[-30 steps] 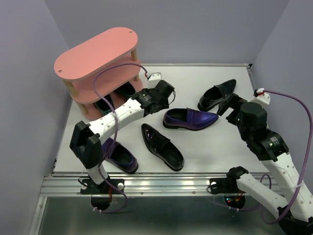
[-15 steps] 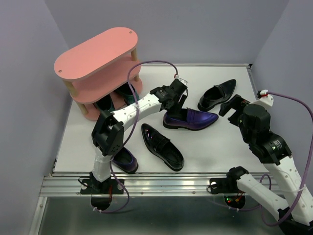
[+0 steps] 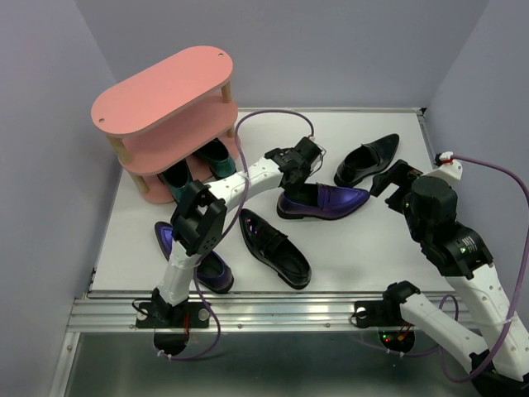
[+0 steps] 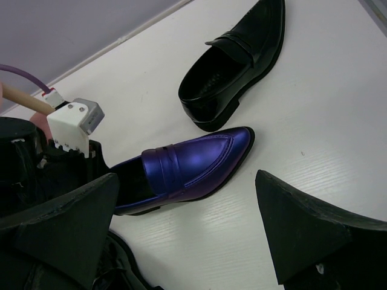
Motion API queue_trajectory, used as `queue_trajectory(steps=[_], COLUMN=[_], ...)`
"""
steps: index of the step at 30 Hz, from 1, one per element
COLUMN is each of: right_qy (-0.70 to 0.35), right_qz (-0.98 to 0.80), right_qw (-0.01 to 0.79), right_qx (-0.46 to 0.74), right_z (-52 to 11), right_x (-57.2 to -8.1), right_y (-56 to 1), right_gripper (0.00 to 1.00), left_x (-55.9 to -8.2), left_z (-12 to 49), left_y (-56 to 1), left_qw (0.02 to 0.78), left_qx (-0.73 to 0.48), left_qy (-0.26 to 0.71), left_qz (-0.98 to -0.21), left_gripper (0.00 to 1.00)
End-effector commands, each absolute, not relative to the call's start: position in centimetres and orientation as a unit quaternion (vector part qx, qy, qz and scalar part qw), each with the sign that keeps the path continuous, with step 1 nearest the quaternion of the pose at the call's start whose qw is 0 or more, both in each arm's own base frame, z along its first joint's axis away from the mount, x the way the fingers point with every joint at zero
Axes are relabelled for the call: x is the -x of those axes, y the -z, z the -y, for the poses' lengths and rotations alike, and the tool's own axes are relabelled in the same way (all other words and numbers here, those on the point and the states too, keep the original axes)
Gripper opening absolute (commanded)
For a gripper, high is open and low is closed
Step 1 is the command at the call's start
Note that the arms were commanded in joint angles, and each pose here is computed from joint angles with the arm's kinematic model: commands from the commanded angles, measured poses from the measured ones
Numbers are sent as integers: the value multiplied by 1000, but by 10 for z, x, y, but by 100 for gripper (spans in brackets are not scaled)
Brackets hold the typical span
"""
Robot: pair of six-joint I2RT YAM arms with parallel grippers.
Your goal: Place and organize the shoes onto the shoe shelf
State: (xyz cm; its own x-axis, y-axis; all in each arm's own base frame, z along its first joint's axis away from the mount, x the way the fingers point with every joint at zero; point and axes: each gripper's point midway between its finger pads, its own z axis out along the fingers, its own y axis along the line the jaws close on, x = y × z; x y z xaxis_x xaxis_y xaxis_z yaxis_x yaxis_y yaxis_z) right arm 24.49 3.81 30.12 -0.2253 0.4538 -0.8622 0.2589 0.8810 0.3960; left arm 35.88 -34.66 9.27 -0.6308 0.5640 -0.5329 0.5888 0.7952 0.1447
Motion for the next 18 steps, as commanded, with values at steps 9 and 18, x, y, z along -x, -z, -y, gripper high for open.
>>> queue_trajectory(steps=[9, 18], right_qy=[-78, -82], right_qz=[-761, -762], right_qw=[598, 595], right_qx=[-240, -241], right_z=[-30, -31], right_x=[-244, -244], right_y=[-317, -314], right_gripper=[100, 100], left_x=[-376, -394], left_z=[313, 267], left_y=[-148, -167], left_qw=[340, 364], left_qx=[-221, -61], left_qy=[56, 71], left_qz=[-912, -927], left_gripper=[0, 0])
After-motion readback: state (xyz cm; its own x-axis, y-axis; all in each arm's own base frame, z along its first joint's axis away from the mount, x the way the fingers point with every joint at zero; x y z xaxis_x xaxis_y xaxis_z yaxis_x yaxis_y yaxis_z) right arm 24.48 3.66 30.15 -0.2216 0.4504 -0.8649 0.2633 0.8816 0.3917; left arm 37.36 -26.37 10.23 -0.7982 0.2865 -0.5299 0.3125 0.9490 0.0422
